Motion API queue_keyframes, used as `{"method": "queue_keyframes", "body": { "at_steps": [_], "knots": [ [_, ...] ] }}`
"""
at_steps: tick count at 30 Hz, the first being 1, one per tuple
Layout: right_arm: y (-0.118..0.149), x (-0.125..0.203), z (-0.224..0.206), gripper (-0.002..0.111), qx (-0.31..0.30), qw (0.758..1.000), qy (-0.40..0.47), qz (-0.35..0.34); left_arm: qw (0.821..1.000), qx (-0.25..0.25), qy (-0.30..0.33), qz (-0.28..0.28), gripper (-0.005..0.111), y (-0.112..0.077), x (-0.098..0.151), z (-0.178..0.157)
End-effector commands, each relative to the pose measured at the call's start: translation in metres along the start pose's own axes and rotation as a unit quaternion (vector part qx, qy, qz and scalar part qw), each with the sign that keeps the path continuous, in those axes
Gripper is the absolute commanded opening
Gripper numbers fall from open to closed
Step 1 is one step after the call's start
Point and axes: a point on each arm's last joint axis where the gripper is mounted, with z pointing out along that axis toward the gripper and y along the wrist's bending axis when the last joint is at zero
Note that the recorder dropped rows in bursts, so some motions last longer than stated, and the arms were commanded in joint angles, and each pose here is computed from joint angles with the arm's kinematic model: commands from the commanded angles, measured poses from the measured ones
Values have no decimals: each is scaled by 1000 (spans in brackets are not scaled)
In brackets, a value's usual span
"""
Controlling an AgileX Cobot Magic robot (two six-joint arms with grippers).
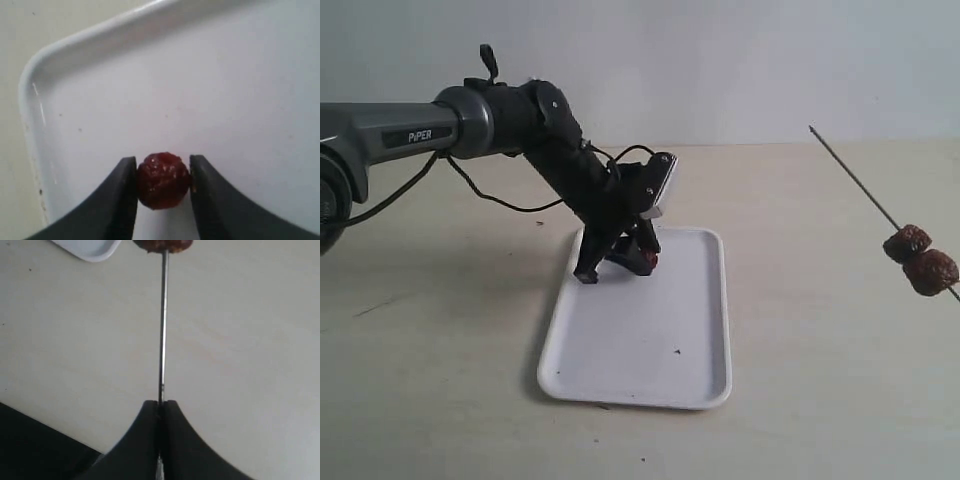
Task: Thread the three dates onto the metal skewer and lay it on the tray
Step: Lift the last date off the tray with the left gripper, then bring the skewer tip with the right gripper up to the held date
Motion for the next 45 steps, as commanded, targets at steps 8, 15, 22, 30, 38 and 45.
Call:
{"method": "queue_keyframes", "body": {
  "at_steps": [8,15,22,30,38,45],
  "knots": [
    [9,0,-2,0,-47,999,1,6,998,-43,-19,31,35,8,-31,-53],
    [16,-7,8,0,-75,997,36,2,998,-7,-38,49,35,-2,-52,-88],
    [30,-15,21,0,-134,988,80,-21,991,7,-40,127,35,-7,-60,-103],
    [33,-26,44,0,-131,982,130,-26,987,4,-33,160,35,-7,-60,-106],
    [38,-43,67,0,-136,983,119,-17,981,5,-32,191,35,-8,-63,-105],
    [40,-52,82,0,-131,985,115,-10,976,19,-22,215,35,-12,-76,-97]
  ]
}}
